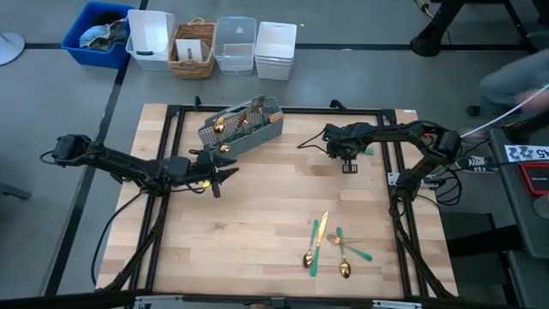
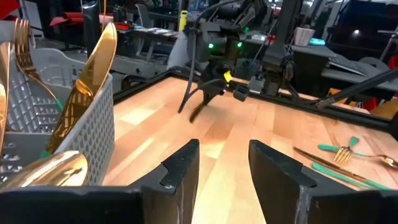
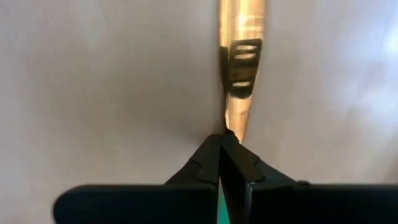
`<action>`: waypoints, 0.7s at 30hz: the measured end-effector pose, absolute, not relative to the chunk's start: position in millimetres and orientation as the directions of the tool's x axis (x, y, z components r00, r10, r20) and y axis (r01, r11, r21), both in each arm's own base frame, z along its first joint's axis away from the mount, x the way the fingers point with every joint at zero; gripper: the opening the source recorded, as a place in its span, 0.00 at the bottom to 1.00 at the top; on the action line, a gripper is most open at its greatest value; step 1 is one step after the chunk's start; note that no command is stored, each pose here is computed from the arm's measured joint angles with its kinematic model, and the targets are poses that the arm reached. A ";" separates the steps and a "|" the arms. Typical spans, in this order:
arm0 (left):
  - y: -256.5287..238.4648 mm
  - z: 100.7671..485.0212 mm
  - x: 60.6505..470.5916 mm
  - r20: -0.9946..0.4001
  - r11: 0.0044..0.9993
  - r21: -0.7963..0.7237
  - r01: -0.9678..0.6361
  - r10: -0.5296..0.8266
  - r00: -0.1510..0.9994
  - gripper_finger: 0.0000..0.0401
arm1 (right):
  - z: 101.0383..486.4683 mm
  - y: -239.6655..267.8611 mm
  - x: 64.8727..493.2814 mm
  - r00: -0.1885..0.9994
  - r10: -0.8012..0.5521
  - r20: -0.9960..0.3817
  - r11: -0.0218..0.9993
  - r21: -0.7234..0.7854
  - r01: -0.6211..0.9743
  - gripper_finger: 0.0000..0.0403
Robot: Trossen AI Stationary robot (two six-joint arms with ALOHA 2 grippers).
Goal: Sort silverware
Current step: Put the knife into the middle left section of the silverware holder
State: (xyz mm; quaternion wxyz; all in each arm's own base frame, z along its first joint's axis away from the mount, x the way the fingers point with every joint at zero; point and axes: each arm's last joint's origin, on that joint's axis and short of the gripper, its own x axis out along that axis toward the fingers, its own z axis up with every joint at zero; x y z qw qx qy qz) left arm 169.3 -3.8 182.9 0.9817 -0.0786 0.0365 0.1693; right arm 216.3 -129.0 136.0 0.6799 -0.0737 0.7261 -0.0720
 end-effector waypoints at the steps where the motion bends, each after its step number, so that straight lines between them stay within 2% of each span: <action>1: -3.8 183.1 169.3 -0.097 0.930 -0.142 -0.338 0.327 0.940 0.33 | 138.4 -129.6 218.8 -0.050 -0.195 -0.979 0.981 -0.195 -0.008 0.03; 4: -3.8 182.9 169.2 -0.097 0.930 -0.142 -0.338 0.327 0.940 0.33 | 145.6 -133.7 227.1 -0.001 -0.218 -0.976 0.976 -0.218 0.001 0.03; 12: -3.8 183.0 169.3 -0.098 0.930 -0.142 -0.338 0.327 0.940 0.33 | 150.2 -135.9 228.1 -0.015 -0.239 -0.971 0.971 -0.239 0.004 0.05; 15: -3.8 182.9 169.3 -0.098 0.930 -0.142 -0.338 0.327 0.940 0.33 | 150.1 -135.2 227.9 -0.011 -0.221 -0.975 0.975 -0.222 0.035 0.11; 21: -3.8 183.0 169.3 -0.098 0.931 -0.137 -0.338 0.327 0.940 0.33 | 150.5 -134.9 227.8 -0.008 -0.214 -0.977 0.973 -0.214 0.082 0.31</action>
